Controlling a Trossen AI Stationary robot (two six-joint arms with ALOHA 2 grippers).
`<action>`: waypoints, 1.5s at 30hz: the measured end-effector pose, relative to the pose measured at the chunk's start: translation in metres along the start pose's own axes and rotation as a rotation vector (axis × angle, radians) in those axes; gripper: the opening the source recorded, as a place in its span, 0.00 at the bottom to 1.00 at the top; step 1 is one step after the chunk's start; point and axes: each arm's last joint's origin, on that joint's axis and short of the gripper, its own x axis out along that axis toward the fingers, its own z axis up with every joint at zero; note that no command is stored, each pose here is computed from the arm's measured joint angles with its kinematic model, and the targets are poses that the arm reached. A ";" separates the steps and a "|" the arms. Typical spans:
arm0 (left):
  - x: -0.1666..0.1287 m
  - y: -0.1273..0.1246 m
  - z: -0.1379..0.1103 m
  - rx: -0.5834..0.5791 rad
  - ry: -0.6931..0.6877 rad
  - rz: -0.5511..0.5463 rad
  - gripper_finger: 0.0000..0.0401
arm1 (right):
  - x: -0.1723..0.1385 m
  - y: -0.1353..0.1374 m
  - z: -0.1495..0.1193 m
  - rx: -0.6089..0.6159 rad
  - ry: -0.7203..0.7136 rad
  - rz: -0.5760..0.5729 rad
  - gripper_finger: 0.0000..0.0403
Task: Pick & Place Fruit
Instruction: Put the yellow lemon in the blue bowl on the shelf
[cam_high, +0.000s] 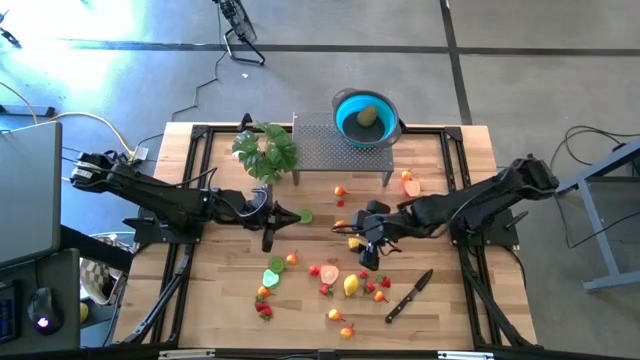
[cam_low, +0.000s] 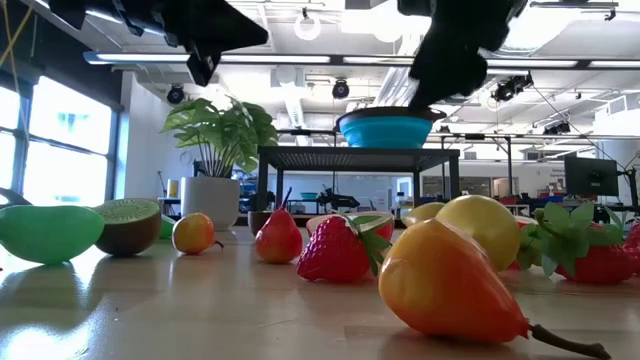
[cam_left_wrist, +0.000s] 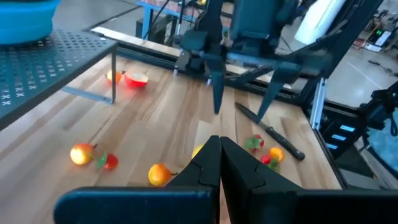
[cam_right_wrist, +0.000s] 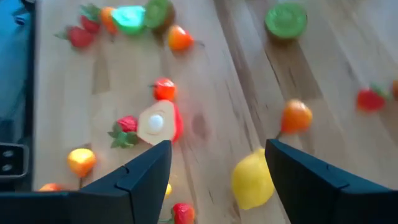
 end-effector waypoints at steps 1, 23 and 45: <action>-0.001 0.000 0.000 0.001 0.004 0.001 0.00 | 0.005 -0.001 -0.002 0.014 0.026 -0.014 0.63; -0.002 0.002 -0.003 0.003 0.044 0.016 0.00 | 0.049 -0.019 -0.011 -0.259 0.175 -0.108 0.82; -0.002 0.002 -0.003 -0.018 0.045 0.017 0.00 | 0.058 -0.052 0.011 0.026 0.083 -0.078 0.80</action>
